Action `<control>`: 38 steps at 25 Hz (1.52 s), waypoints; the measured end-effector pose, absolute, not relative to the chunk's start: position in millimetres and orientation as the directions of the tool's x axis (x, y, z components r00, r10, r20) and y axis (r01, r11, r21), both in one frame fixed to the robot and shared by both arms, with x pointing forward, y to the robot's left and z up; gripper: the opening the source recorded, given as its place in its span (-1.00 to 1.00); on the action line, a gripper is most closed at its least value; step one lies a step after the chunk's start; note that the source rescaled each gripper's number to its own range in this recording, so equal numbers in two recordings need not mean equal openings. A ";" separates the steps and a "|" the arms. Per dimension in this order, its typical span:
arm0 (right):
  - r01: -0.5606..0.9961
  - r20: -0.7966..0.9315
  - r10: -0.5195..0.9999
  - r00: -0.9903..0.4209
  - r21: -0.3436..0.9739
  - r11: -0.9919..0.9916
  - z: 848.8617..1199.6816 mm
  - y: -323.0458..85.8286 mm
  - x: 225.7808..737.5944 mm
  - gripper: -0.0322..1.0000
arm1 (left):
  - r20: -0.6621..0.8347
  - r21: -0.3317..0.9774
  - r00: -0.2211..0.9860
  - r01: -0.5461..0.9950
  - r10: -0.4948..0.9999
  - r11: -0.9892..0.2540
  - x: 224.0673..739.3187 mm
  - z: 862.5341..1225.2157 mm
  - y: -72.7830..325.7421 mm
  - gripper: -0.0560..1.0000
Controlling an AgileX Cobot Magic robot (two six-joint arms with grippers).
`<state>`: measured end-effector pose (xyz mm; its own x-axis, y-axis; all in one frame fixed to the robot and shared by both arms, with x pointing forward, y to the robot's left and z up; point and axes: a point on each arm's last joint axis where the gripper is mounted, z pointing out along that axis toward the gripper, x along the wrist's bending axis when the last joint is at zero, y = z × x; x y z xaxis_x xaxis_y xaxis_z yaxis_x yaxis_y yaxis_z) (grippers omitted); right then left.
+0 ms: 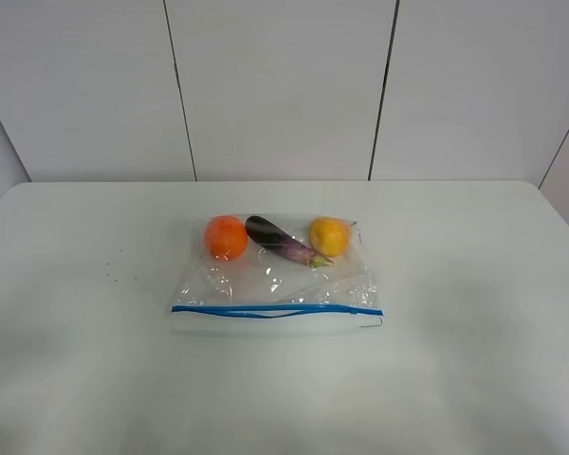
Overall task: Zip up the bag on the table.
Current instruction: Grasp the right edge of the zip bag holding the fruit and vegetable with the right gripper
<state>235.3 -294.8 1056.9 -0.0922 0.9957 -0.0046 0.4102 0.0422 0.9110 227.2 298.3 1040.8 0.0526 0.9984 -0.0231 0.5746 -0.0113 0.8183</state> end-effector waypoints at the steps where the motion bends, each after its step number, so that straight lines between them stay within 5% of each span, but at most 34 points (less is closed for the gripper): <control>1: 0.410 -0.005 0.996 -0.092 0.911 0.042 1056.9 -294.8 235.3 1.00 | -0.023 0.818 0.053 0.575 0.998 -0.011 227.2 1040.8 298.3 1.00; 13: 0.454 0.006 0.995 -0.097 0.890 0.039 1067.4 -293.6 246.3 1.00 | -0.023 0.818 0.053 0.575 0.998 -0.011 227.2 1040.8 298.3 1.00; 24: 0.777 0.077 0.993 -0.085 0.629 0.018 1091.6 -284.2 388.6 1.00 | -0.023 0.818 0.053 0.575 0.998 -0.011 227.2 1040.8 298.3 1.00; 38: 0.964 0.451 0.877 -0.163 0.263 0.044 975.2 -243.4 534.6 1.00 | -0.023 0.818 0.053 0.575 0.998 -0.011 227.2 1040.8 298.3 1.00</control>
